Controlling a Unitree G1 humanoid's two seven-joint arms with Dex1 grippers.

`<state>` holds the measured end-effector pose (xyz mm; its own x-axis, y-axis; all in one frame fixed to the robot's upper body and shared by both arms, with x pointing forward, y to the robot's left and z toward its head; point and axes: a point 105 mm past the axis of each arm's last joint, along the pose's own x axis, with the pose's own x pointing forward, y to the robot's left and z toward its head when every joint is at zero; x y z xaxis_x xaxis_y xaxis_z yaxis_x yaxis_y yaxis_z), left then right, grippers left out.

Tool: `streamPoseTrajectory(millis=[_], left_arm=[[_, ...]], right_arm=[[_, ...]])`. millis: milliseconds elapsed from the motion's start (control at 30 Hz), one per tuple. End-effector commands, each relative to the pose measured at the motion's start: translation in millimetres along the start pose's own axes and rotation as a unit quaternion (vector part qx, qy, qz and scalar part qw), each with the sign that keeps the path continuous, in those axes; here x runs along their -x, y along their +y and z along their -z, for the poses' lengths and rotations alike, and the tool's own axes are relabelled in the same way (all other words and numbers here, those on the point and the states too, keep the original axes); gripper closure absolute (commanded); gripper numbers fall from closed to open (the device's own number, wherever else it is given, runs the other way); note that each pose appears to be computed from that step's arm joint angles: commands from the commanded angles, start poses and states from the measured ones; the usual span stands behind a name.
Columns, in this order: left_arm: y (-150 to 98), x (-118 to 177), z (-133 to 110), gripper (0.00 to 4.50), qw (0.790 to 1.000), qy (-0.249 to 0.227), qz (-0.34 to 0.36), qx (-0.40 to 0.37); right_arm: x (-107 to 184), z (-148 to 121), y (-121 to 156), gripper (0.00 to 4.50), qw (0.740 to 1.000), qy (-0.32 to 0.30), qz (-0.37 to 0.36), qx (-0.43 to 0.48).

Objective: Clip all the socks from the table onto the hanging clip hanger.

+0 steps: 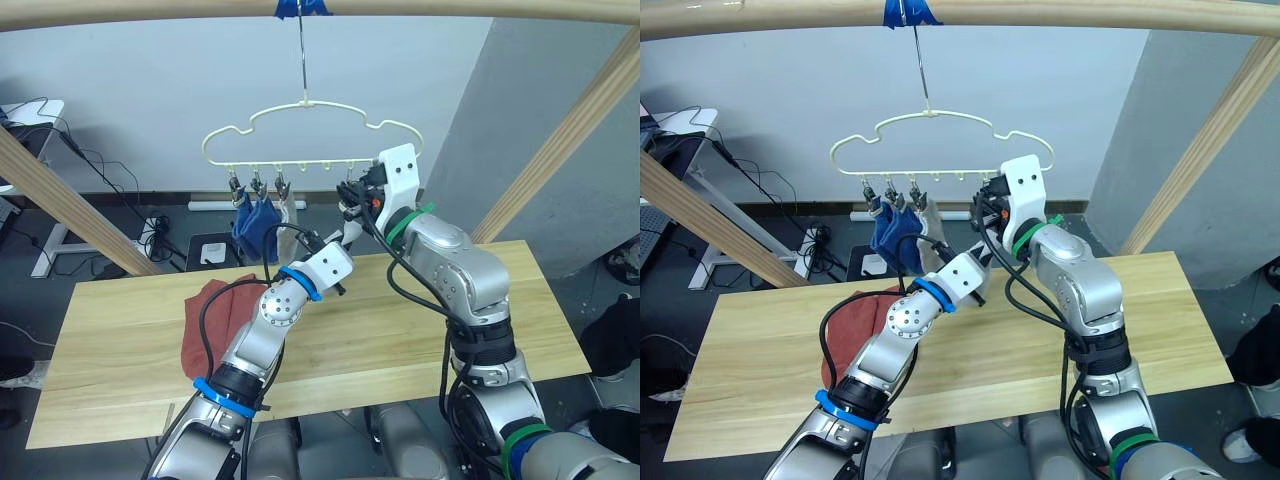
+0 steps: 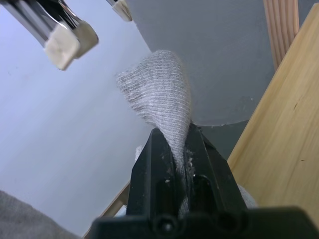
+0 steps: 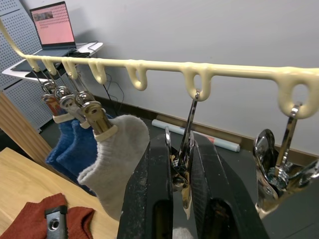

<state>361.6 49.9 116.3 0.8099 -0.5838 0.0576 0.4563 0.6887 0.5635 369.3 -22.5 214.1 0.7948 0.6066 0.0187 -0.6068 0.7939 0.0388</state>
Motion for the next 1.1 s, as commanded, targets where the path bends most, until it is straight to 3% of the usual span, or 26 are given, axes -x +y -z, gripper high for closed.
streamPoseTrajectory(millis=[33, 367, 1067, 1100], left_arm=[[9.1, -1.5, -21.6, 4.5, 0.999, -0.043, -0.019, -0.005], [14.1, -3.0, -33.0, 4.5, 0.997, -0.069, -0.031, 0.002], [24.4, -9.9, -38.5, 4.5, 0.994, -0.075, -0.057, 0.046], [24.7, -10.1, -38.5, 4.5, 0.994, -0.075, -0.058, 0.047]], right_arm=[[4.2, -11.2, 4.1, 4.36, 1.0, -0.024, -0.007, 0.009], [4.1, -8.0, 2.9, 4.36, 1.0, -0.018, -0.006, 0.014], [4.1, -5.5, 0.3, 4.36, 1.0, -0.01, -0.002, 0.016], [4.5, -6.5, 0.2, 4.01, 1.0, -0.013, -0.001, 0.014]])
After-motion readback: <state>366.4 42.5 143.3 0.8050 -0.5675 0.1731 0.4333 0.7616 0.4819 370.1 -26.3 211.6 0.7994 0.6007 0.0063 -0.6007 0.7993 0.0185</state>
